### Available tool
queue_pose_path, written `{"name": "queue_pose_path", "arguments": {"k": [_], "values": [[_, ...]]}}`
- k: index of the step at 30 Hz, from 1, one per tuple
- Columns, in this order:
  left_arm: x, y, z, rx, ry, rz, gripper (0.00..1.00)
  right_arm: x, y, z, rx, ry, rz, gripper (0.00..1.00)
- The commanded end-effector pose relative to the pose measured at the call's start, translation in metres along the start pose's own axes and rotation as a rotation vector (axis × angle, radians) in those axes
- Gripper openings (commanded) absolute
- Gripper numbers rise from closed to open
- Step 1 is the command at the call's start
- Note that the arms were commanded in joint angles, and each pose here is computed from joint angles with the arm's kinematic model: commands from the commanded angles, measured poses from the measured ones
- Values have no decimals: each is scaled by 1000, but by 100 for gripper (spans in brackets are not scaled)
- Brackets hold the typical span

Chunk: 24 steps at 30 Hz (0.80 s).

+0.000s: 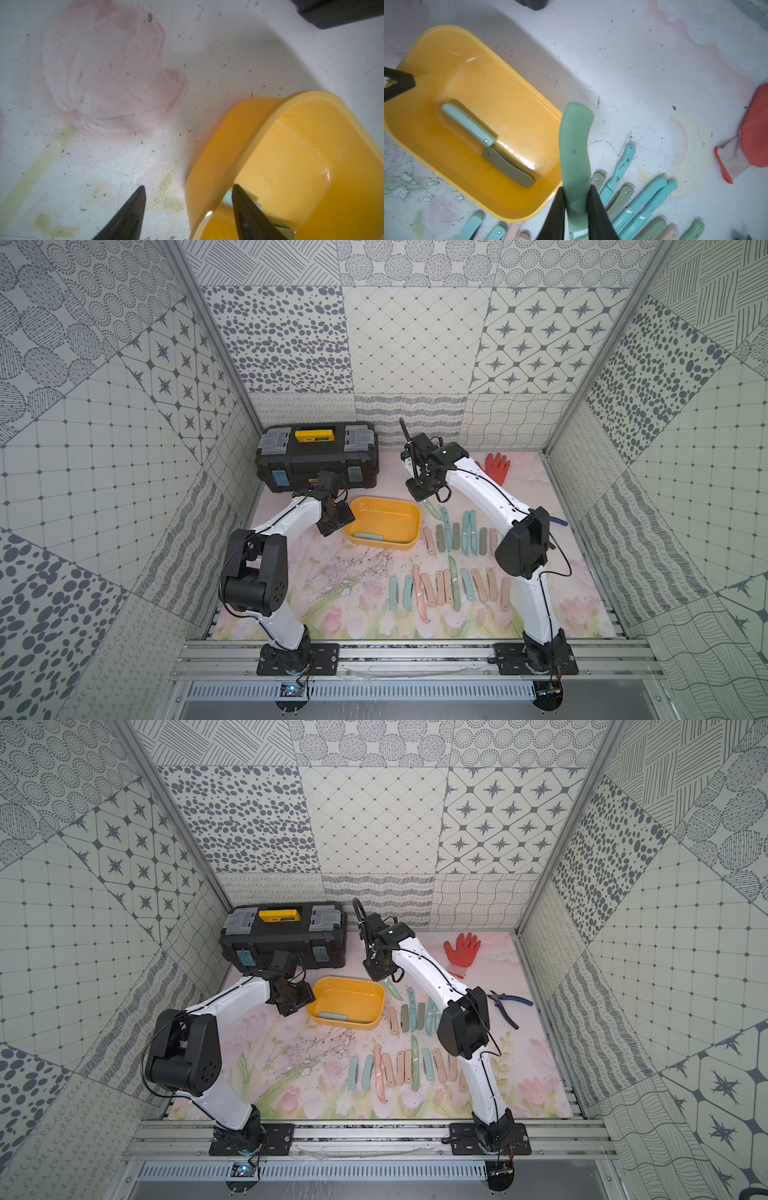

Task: Take the fruit knife out of the storage box
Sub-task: Place the fruit knife at the center of the board.

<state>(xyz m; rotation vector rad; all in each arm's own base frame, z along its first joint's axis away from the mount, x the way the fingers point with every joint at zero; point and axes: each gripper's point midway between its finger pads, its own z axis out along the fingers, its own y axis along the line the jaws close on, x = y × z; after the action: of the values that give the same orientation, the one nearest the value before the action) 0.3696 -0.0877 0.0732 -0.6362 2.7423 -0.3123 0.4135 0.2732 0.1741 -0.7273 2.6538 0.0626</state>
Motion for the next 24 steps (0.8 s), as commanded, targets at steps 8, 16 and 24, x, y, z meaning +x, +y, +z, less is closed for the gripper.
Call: {"name": "queue_pose_path", "arguments": {"k": [8, 16, 24], "values": [[3, -1, 3, 18, 18, -7, 65, 100, -104, -4, 85, 32, 364, 19], [5, -2, 4, 24, 25, -10, 65, 178, -170, 12, 155, 126, 570, 15], [6, -3, 7, 34, 33, -14, 65, 234, -197, 35, 165, 237, 678, 15]]}}
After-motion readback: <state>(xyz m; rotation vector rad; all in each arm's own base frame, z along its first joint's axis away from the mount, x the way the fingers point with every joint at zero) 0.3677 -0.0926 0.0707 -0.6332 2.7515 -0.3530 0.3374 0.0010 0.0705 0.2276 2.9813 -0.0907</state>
